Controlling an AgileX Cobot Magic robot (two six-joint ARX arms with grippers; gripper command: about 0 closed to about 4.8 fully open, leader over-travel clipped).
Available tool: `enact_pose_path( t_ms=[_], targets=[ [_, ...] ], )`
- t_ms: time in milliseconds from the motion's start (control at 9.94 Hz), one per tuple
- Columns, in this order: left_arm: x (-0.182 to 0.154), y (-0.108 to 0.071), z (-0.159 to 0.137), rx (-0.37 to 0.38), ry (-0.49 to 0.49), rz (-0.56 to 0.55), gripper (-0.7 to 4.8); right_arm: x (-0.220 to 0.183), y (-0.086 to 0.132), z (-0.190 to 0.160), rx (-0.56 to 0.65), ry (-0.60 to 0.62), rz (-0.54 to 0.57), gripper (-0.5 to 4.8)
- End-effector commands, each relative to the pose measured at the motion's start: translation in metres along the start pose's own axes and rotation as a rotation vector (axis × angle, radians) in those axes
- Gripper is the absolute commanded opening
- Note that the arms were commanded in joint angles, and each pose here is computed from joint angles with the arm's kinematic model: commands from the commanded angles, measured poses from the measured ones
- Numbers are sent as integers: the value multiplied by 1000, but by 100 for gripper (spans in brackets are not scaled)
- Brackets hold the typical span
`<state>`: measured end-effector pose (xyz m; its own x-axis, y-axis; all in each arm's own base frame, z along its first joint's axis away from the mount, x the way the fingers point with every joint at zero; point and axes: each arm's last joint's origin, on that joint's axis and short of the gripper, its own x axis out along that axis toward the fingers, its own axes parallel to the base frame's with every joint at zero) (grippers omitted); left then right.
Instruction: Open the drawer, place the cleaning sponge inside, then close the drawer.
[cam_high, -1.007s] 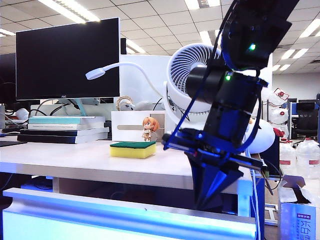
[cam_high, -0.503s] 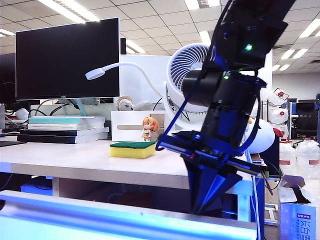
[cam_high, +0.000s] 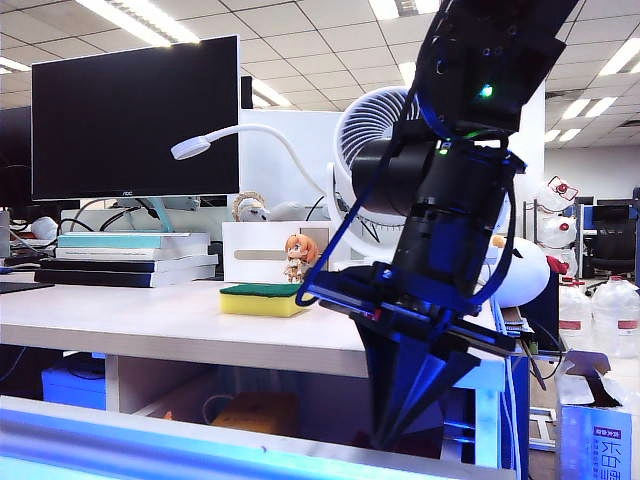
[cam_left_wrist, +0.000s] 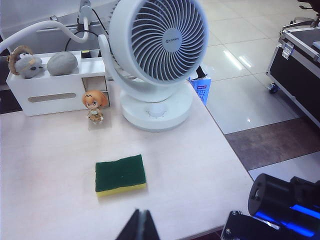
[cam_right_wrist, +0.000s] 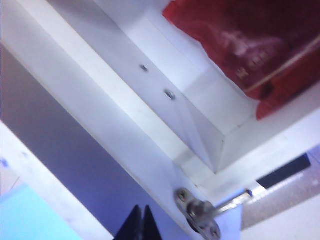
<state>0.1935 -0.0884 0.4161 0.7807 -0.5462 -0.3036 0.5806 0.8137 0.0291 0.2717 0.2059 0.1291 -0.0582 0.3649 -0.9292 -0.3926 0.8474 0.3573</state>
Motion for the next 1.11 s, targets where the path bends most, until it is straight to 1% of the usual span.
enact_pose_path(
  t_ms=[101, 403, 604, 705, 805, 906, 1007, 1107],
  targets=[
    [-2, 0, 3, 6, -22, -2, -5, 1, 9, -4, -44, 34, 19, -9],
    [-2, 0, 3, 6, -20, -3, -5, -4, 16, 2, -90, 2, 27, -9],
    [-10, -2, 0, -3, 8, -5, -5, -28, 30, 26, -126, -85, 46, -9],
    [-16, -4, -3, -9, 34, -7, -5, -48, 40, 44, -180, -179, 32, -9],
    [-22, -5, -7, -18, 77, -10, -5, -73, 52, 63, -356, -311, -38, -9],
    [-24, -6, -10, -36, 98, -12, -5, -83, 57, 71, -441, -367, -72, -9],
    [-26, -7, -16, -108, 159, -12, -5, -114, 67, 92, -523, -561, -164, -8],
    [-27, -7, -16, -120, 160, -4, -5, -118, 68, 97, -544, -616, -166, -8]
  ],
)
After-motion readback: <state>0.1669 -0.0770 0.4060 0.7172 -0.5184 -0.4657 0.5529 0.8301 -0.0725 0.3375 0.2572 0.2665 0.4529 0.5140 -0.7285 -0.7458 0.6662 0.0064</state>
